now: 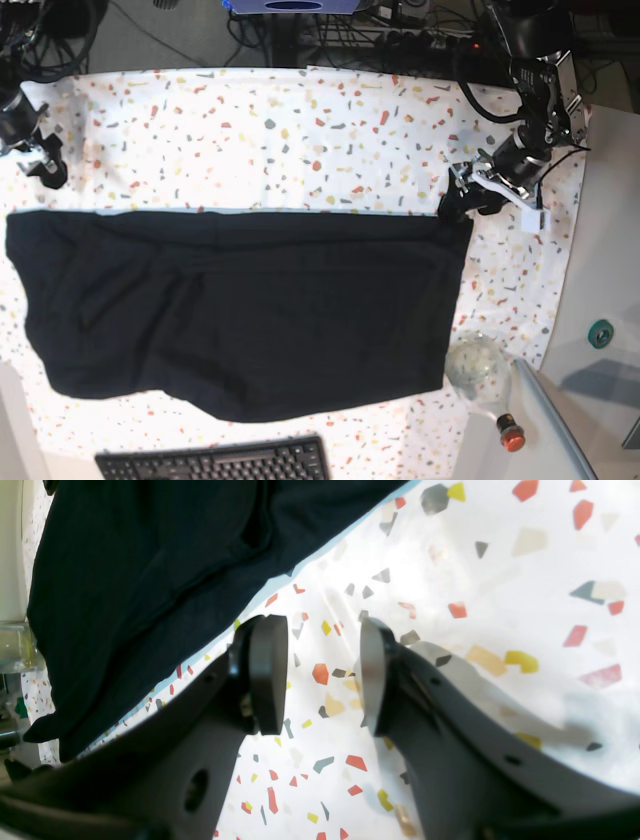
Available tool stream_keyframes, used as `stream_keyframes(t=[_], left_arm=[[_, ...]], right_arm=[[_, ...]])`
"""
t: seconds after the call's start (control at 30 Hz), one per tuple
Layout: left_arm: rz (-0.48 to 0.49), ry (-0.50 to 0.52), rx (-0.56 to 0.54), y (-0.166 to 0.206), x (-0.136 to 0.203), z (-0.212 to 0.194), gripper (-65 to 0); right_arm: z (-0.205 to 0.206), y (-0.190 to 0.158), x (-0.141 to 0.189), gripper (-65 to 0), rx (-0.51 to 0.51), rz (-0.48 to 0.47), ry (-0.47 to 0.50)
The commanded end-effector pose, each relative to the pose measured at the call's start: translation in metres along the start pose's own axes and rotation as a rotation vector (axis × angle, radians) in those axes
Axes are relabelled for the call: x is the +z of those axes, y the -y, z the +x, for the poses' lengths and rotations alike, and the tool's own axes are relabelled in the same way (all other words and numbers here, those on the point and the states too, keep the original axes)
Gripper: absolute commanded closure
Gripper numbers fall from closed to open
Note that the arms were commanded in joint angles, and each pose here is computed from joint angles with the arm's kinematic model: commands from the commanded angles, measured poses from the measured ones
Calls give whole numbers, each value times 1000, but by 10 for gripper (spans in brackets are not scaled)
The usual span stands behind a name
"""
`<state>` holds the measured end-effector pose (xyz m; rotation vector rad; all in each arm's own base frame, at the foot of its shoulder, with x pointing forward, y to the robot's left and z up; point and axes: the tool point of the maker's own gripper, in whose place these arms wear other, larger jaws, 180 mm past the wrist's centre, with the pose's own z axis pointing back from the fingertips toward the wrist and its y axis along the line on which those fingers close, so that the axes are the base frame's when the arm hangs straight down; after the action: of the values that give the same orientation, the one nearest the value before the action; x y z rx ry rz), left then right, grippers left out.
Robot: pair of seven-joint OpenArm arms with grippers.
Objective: Layout the t-shirt on the table in an organized manner, then fold the t-shirt properly
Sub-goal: 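Release the t-shirt and regrasp its edge with both grippers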
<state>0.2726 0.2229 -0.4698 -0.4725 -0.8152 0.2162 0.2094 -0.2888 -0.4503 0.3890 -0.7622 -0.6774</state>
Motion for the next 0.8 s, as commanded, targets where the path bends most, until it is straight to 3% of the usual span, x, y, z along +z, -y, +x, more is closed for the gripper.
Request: stream_keyframes(t=[0.0, 0.17, 0.3, 0.5, 0.77], left_arm=[[-5, 12, -16, -1, 2, 7, -459], [-2, 1, -2, -3, 2, 2, -250], [21, -41, 36, -18, 2, -11, 0], [21, -73, 95, -22, -7, -25, 0], [7, -46, 93, -17, -12, -12, 0]], right_arm=[[17, -4, 4, -215, 16, 22, 47], [17, -4, 4, -215, 14, 24, 48], [17, -4, 4, -215, 12, 24, 48], [21, 8, 11, -212, -33, -4, 89], [25, 22, 21, -213, -50, -37, 109]])
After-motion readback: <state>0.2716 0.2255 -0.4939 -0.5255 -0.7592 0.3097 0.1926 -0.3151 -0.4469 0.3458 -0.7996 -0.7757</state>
